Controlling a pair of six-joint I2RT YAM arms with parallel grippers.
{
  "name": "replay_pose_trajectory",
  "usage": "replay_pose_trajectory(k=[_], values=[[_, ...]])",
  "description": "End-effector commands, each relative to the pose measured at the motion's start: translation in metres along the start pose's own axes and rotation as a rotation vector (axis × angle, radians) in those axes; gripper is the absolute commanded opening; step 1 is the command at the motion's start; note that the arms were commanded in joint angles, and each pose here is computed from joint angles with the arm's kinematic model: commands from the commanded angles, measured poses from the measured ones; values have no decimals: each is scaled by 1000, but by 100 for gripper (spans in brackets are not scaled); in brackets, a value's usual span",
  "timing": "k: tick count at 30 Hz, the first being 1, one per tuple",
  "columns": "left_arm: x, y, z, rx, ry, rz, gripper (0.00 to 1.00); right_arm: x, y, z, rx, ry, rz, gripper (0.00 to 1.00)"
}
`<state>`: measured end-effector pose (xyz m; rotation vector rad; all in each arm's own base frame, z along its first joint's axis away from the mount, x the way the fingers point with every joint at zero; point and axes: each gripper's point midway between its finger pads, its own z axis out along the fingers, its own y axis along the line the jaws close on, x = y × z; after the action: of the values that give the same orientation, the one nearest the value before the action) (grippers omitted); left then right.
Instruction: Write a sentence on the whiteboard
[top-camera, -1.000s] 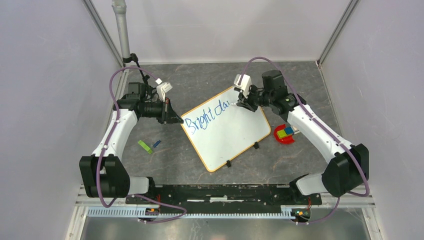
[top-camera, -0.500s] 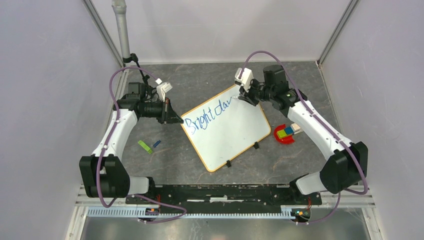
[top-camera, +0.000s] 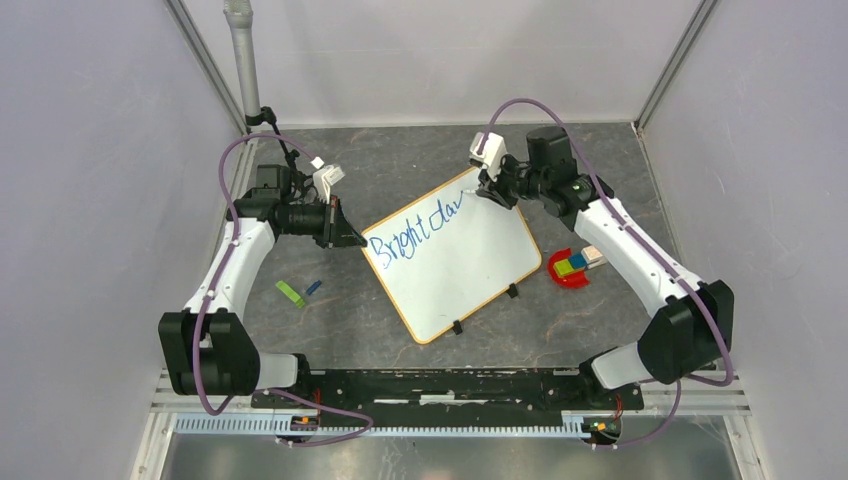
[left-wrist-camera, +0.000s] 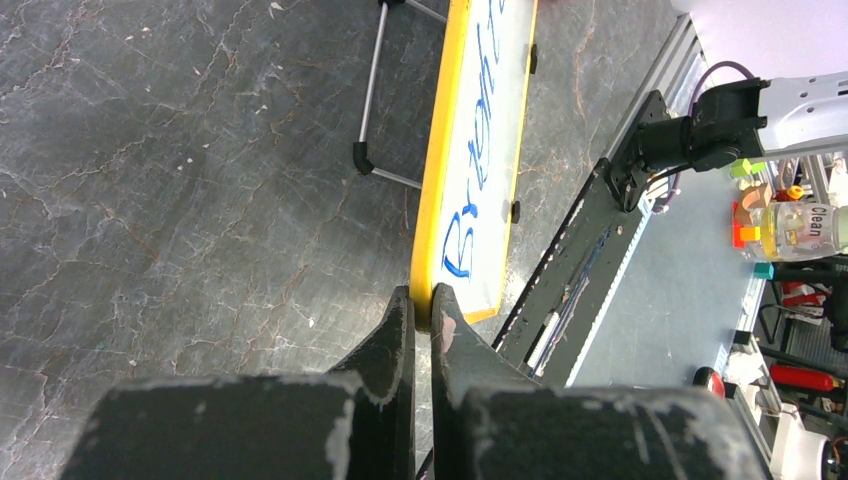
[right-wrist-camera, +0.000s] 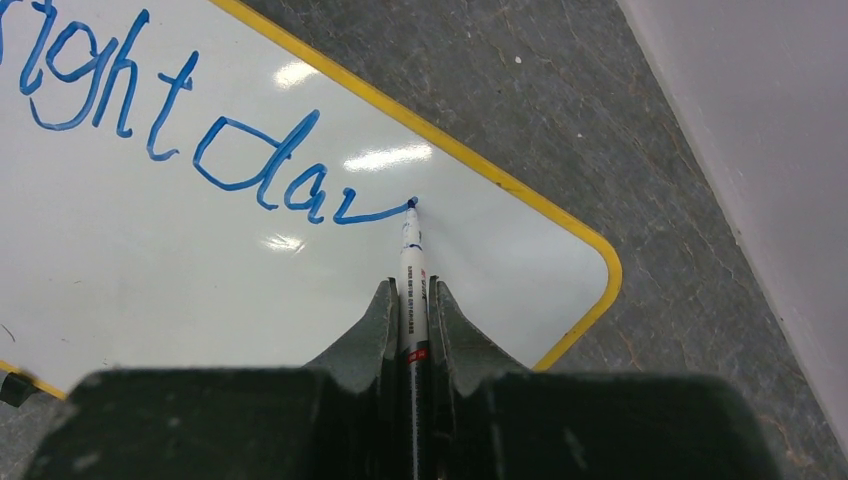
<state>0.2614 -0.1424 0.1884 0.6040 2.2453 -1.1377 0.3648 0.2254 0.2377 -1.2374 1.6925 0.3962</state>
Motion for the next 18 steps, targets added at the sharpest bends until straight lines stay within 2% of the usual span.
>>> replay_pose_trajectory(k=[1,13,18], values=[[4,4,3,-12,31,98,2,7,9,-7,-15,9,-10,0],[4,2,2,-9,28,105,2,39,41,-13,-85,55,11,0],[4,1,3,-5,30,106,2,39,59,-12,-137,52,9,0]])
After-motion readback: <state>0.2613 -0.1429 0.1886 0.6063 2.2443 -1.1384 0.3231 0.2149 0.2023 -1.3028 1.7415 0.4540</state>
